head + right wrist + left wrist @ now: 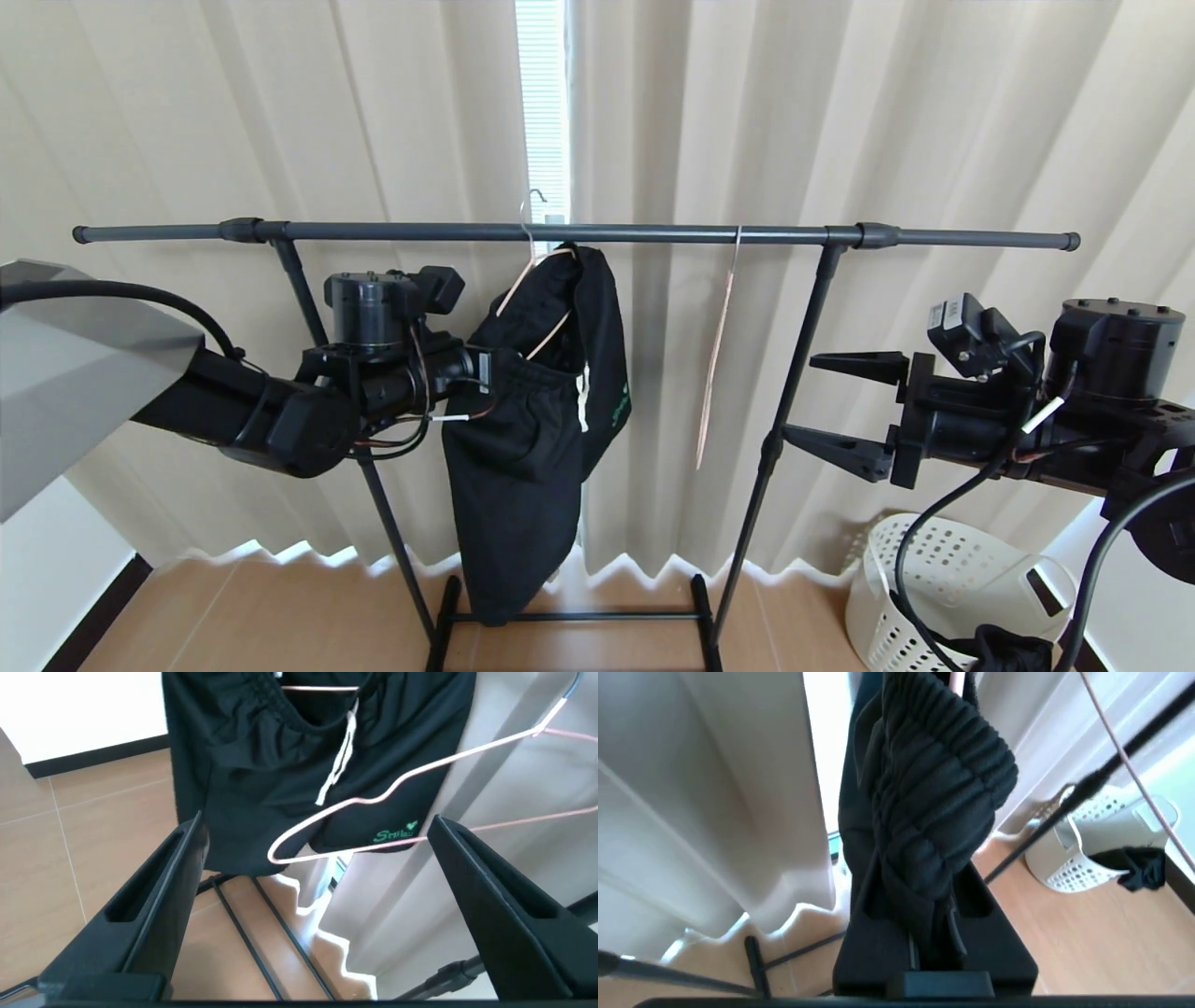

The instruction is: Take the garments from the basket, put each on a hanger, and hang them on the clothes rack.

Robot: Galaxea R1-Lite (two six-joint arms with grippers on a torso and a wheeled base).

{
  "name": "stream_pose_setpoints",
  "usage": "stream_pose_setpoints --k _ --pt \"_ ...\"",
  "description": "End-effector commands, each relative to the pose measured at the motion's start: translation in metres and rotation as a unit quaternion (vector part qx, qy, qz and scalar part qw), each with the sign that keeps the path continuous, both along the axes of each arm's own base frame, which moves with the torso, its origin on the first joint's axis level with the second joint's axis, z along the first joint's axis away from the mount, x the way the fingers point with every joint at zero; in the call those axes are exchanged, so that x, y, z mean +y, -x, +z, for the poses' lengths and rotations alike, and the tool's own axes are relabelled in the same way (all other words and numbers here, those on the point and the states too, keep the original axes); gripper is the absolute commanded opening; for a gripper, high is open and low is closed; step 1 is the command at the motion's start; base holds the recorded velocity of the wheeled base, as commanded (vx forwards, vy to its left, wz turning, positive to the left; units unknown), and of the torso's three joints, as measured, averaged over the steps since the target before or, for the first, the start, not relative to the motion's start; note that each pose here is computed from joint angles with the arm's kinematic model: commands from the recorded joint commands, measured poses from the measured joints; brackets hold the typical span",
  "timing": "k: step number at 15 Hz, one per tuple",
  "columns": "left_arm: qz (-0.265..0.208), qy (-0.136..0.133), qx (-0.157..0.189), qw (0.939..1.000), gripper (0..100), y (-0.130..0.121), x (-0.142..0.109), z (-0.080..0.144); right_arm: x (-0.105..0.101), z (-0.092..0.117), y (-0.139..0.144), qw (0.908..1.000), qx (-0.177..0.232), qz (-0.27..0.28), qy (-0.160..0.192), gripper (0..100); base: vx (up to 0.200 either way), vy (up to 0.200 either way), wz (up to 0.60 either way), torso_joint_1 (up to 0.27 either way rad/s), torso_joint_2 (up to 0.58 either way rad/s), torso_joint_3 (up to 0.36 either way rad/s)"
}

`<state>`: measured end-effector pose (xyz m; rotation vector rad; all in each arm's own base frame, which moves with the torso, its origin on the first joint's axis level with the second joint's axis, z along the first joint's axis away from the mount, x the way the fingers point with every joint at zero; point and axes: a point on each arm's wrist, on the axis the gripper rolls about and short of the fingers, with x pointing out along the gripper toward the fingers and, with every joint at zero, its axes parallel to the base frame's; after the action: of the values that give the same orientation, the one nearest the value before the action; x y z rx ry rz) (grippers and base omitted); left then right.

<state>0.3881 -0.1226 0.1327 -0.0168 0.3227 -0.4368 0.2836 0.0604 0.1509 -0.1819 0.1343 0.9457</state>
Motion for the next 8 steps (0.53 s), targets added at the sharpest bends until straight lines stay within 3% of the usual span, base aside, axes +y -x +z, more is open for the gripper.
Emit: stream_pose_setpoints --k 1,8 --pt "0.0 0.004 0.003 1.0 0 -0.016 -0.006 -0.011 0.0 -0.001 -0.001 1.0 0.002 0.0 0.001 100 0.0 0.0 0.0 0.0 0.0 0.0" --pt "-0.008 0.007 0.002 0.9999 0 -0.023 -0.018 -0.016 0.0 -0.001 -0.001 0.9999 -0.012 0.0 -0.002 100 0.0 0.0 0.0 0.0 0.0 0.0"
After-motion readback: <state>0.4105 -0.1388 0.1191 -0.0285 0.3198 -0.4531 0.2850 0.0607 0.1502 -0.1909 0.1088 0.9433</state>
